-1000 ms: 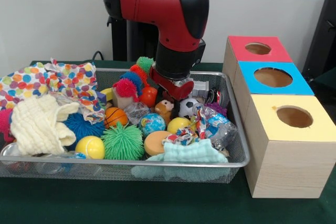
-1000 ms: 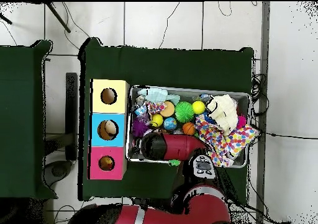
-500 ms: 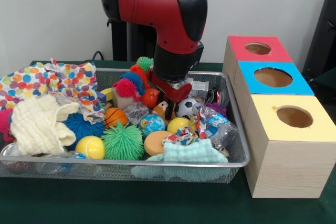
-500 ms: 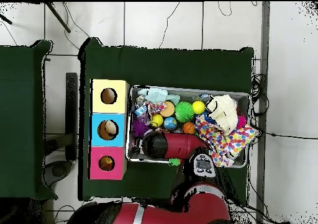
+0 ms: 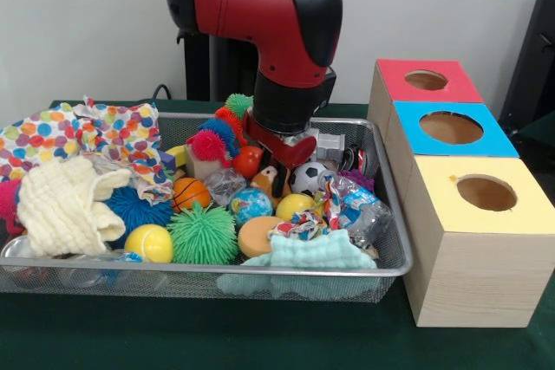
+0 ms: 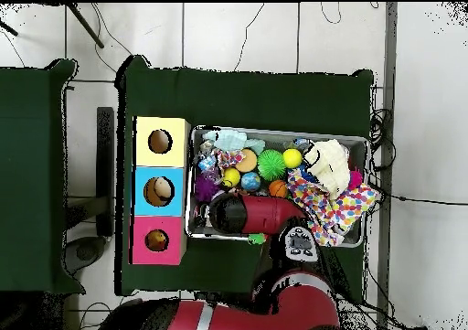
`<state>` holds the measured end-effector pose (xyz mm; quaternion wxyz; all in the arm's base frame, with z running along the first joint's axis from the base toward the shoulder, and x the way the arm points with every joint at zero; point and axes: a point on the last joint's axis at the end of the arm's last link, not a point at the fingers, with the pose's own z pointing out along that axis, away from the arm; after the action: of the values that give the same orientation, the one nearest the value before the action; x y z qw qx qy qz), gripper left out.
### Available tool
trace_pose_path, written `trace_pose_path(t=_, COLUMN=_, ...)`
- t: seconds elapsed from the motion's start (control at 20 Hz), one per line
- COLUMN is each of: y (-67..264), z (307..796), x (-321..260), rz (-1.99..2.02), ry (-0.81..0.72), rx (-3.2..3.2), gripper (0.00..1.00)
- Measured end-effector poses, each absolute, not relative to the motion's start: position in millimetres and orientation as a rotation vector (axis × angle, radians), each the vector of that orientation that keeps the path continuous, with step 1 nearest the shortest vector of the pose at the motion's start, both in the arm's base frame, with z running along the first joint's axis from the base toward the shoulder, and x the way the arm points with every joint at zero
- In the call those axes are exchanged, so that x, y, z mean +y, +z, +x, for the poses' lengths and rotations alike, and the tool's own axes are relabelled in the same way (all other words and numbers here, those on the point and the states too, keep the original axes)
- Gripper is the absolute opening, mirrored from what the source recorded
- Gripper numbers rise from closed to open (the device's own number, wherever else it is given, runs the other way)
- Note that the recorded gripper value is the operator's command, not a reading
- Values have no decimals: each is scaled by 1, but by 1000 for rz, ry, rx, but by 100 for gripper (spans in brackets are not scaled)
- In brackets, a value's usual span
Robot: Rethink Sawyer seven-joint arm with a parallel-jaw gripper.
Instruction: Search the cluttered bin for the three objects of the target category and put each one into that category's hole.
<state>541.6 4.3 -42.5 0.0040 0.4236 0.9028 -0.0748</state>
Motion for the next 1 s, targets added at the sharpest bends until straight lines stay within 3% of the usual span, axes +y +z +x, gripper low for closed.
trace_pose_path(t=0.7, y=82, z=584, x=-31, rz=1424, ry=-214, rx=2729, gripper=0)
trace_pose_path(t=1.0, y=104, z=572, x=-16, rz=1389, ry=-194, rx=2727, gripper=0)
